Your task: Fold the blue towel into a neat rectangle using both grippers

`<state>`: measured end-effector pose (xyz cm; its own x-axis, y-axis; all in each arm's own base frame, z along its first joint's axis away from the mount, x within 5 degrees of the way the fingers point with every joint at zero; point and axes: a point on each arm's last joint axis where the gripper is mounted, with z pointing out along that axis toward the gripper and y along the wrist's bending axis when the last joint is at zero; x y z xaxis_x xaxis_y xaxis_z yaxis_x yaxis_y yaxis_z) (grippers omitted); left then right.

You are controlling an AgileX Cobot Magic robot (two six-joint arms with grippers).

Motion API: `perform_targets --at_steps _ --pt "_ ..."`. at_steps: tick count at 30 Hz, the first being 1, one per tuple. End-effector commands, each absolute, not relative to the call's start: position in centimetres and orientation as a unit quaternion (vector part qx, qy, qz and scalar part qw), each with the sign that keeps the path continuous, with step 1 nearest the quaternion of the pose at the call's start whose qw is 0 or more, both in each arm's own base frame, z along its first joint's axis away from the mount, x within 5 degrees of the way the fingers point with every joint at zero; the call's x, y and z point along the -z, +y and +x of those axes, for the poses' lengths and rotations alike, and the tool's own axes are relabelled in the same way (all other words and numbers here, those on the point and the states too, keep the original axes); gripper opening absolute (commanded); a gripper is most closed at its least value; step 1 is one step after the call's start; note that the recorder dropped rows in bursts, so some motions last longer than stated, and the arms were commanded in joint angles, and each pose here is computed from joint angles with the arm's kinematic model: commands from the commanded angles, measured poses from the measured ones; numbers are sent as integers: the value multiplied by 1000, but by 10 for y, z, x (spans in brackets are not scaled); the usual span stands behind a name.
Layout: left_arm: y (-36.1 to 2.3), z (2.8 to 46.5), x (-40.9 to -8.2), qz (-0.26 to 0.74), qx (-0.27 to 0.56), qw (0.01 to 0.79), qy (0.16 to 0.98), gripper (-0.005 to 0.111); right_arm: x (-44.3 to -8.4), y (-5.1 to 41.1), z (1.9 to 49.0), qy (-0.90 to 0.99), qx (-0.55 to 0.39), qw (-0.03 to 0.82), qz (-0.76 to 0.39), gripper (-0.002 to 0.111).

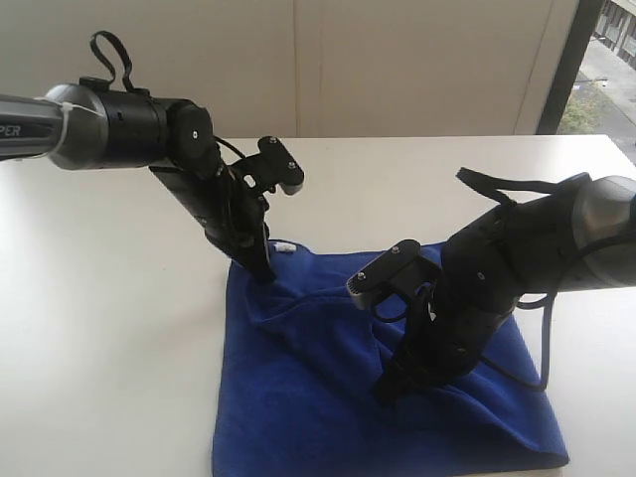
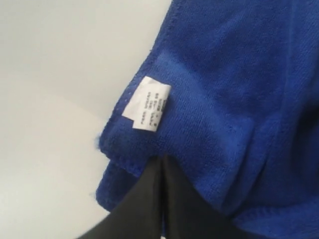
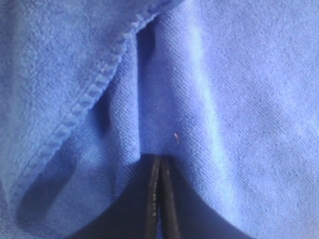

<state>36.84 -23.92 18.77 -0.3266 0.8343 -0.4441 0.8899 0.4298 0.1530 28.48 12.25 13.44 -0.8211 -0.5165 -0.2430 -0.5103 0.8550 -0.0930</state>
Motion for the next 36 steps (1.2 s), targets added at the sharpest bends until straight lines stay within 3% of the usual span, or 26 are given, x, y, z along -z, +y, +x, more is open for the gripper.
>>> perform_targets --at_steps 1,16,22,25,31,36 --pt "-227 371 -189 515 60 221 826 0 -128 120 284 957 12 120 -265 0" --pt "-218 375 -184 504 56 218 834 0 -128 121 285 956 12 122 -265 0" --pt "-220 376 -214 470 69 258 841 0 -128 121 284 956 12 121 -265 0" --pt "-220 374 -218 450 82 252 853 10 -128 121 284 956 12 121 -265 0" --pt "-220 370 -203 417 100 201 881 56 -128 120 283 957 13 115 -265 0" --pt "-221 371 -195 406 101 189 888 58 -132 119 281 958 16 108 -266 0"
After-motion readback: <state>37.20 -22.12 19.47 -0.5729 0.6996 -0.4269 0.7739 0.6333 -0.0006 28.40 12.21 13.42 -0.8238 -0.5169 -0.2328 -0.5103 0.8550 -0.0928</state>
